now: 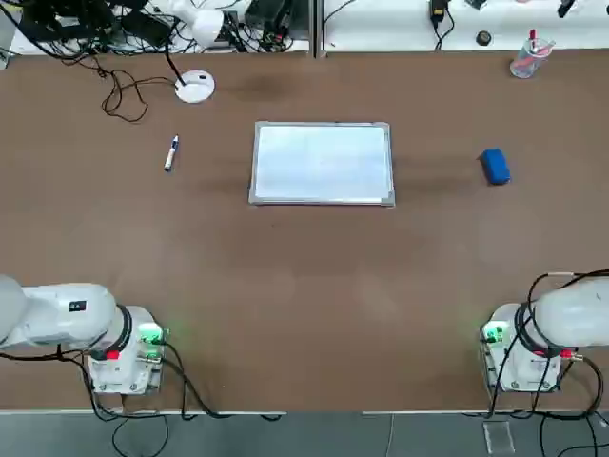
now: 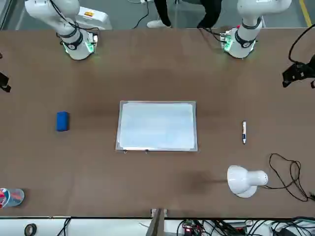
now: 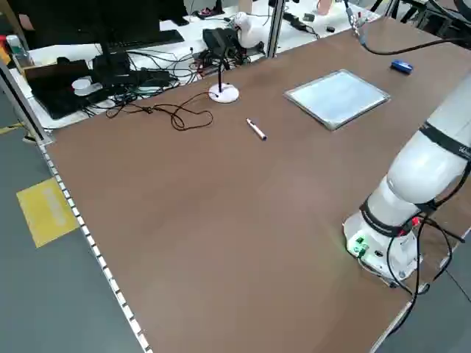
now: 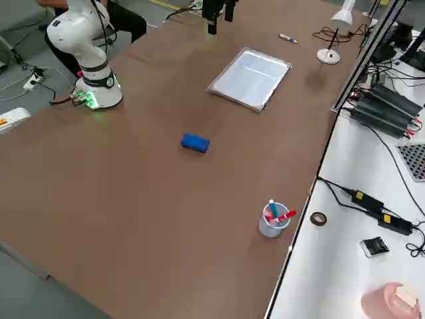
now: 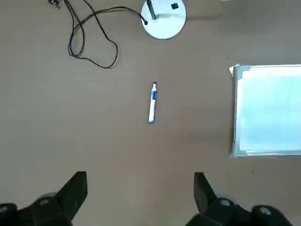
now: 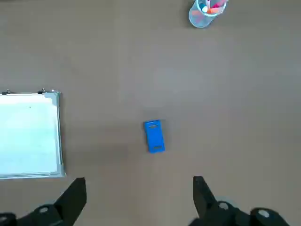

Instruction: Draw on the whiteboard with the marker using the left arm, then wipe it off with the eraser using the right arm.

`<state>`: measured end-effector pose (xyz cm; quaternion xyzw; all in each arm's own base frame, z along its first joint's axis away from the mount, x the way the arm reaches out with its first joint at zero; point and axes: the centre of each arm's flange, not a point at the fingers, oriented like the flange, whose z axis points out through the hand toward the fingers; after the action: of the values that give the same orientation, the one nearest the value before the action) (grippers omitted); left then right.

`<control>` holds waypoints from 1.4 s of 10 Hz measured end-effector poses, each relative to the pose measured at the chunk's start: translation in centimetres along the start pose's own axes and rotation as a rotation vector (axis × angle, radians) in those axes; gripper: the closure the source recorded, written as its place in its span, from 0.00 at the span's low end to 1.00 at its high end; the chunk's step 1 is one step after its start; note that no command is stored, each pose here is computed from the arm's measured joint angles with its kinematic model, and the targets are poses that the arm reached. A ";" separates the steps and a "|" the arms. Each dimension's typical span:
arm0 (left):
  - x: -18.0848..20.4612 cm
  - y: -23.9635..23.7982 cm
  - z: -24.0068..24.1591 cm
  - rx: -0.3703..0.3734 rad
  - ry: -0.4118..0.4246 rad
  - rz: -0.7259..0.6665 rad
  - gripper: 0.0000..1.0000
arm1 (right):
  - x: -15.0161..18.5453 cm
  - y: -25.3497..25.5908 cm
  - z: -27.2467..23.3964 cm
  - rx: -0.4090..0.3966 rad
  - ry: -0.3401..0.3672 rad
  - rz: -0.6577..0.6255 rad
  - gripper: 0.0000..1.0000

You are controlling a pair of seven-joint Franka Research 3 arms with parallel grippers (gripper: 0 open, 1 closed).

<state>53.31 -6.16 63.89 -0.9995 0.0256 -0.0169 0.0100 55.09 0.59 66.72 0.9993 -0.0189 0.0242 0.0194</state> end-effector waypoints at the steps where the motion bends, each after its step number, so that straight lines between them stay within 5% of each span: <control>1: 0.0 0.0 0.0 0.000 0.000 0.000 0.00 | 0.0 -0.1 0.0 0.000 0.000 -0.001 0.00; 8: 0.4 -0.1 1.0 -0.002 -0.024 0.000 0.00 | -0.1 -0.3 -0.6 0.000 0.013 -0.006 0.00; 14: 2.2 -0.2 9.3 0.004 -0.024 0.004 0.00 | -0.2 -0.2 -0.8 -0.003 0.016 -0.004 0.00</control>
<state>55.87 -5.94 54.69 -0.9995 0.0277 -0.0047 0.0123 54.90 0.79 67.49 0.9991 -0.0168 0.0321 0.0213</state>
